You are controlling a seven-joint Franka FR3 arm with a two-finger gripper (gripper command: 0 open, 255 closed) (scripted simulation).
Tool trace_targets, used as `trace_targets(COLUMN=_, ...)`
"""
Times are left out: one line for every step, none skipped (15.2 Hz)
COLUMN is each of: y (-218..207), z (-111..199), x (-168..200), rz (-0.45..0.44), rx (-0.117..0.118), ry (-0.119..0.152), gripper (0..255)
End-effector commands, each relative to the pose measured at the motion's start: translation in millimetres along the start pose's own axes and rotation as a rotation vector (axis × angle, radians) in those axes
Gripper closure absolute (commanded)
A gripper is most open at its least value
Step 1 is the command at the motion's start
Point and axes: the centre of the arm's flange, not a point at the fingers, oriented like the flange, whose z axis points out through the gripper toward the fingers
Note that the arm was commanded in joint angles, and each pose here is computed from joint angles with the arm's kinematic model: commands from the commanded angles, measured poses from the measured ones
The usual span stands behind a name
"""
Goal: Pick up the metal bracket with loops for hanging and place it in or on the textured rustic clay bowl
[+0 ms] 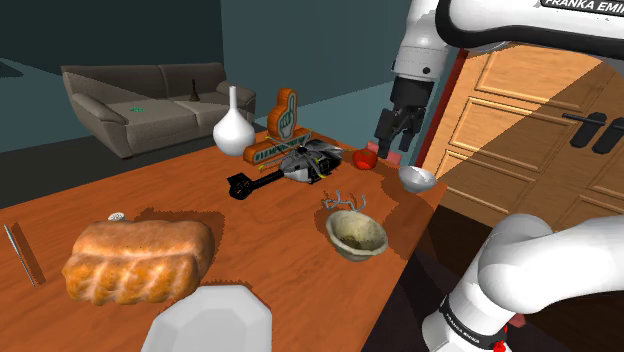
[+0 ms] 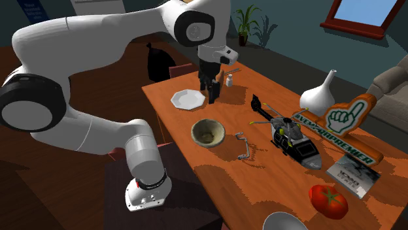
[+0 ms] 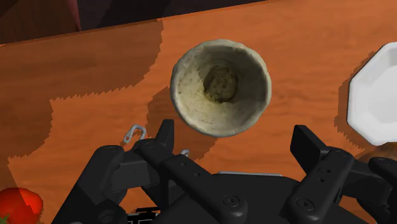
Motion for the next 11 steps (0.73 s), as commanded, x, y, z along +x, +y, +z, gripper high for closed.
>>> trace_targets(y=0.0, z=0.0, x=0.0, rz=0.000, rx=0.000, ry=0.000, gripper=0)
trace_targets(y=4.5, z=9.8, x=7.4, rz=-0.009, rx=-0.007, ry=-0.004, gripper=0)
trace_targets(y=9.1, z=19.7, x=14.8, rz=-0.017, rx=-0.013, ry=-0.007, gripper=0)
trace_targets(y=13.6, z=29.5, x=22.2, rz=-0.026, rx=-0.020, ry=-0.011, gripper=0)
trace_targets(y=18.2, z=39.4, x=29.6, rz=-0.034, rx=-0.026, ry=-0.015, gripper=0)
trace_targets(y=22.7, z=49.2, x=37.0, rz=-0.043, rx=-0.033, ry=-0.018, gripper=0)
trace_targets(y=27.3, z=59.0, x=44.4, rz=-0.051, rx=-0.039, ry=-0.022, gripper=0)
trace_targets(y=31.8, z=68.9, x=51.8, rz=-0.060, rx=-0.046, ry=-0.026, gripper=0)
trace_targets(y=36.3, z=78.7, x=59.2, rz=-0.068, rx=-0.052, ry=-0.030, gripper=0)
trace_targets(y=40.9, z=88.5, x=66.6, rz=-0.077, rx=-0.059, ry=-0.033, gripper=0)
trace_targets(y=45.4, z=98.4, x=74.0, rz=-0.086, rx=-0.065, ry=-0.037, gripper=0)
